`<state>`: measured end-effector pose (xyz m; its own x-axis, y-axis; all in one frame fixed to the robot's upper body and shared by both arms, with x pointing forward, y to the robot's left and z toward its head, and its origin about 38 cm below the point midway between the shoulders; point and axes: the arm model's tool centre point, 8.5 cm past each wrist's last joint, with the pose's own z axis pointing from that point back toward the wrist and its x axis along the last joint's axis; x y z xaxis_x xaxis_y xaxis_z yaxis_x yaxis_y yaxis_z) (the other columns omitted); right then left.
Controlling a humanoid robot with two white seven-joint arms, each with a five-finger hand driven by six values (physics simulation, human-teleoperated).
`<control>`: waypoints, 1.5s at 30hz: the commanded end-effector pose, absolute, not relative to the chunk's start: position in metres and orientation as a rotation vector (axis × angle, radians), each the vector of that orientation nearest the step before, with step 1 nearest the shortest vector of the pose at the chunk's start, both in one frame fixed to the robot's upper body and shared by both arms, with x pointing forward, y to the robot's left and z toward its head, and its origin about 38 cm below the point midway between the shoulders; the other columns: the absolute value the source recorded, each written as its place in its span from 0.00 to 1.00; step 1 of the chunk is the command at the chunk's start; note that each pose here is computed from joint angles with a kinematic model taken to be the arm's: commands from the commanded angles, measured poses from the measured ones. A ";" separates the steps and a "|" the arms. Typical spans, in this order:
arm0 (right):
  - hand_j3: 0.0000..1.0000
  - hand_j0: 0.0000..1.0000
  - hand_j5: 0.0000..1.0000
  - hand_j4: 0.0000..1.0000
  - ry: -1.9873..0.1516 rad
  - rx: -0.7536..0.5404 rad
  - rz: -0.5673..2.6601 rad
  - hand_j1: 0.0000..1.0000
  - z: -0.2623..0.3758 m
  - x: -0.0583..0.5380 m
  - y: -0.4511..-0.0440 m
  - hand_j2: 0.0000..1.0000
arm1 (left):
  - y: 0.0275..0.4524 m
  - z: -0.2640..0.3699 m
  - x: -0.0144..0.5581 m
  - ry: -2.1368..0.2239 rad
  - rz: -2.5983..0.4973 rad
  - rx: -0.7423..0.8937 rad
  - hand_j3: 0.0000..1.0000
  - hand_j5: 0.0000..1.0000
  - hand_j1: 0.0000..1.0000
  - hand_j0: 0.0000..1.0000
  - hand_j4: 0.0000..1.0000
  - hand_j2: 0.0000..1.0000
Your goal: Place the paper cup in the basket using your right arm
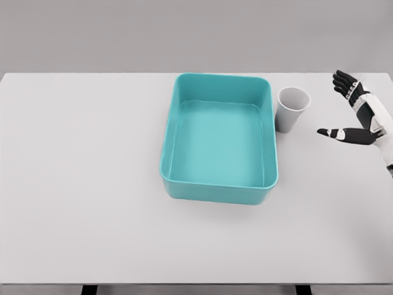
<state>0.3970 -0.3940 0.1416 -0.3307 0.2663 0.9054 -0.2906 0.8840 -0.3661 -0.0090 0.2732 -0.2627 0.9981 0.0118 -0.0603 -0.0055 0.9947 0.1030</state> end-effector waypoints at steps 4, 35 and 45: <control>1.00 1.00 1.00 1.00 -1.773 0.000 0.606 1.00 0.117 0.399 -0.388 1.00 | 0.273 -0.263 -0.009 0.060 0.008 0.103 1.00 1.00 1.00 1.00 1.00 1.00; 1.00 1.00 1.00 1.00 -1.724 -0.022 0.663 1.00 0.098 0.450 -0.352 1.00 | 0.273 -0.263 -0.009 0.061 0.008 0.103 1.00 1.00 1.00 1.00 1.00 1.00; 1.00 1.00 1.00 1.00 -1.745 -0.006 0.664 1.00 0.104 0.460 -0.340 1.00 | 0.273 -0.263 -0.009 0.061 0.008 0.103 1.00 1.00 1.00 1.00 1.00 1.00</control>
<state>0.4597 -0.3421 0.1057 -0.2943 0.3509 0.8890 -0.3345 0.8335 -0.4398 -0.0090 0.2732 -0.2627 0.9981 0.0118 -0.0601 -0.0055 0.9947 0.1029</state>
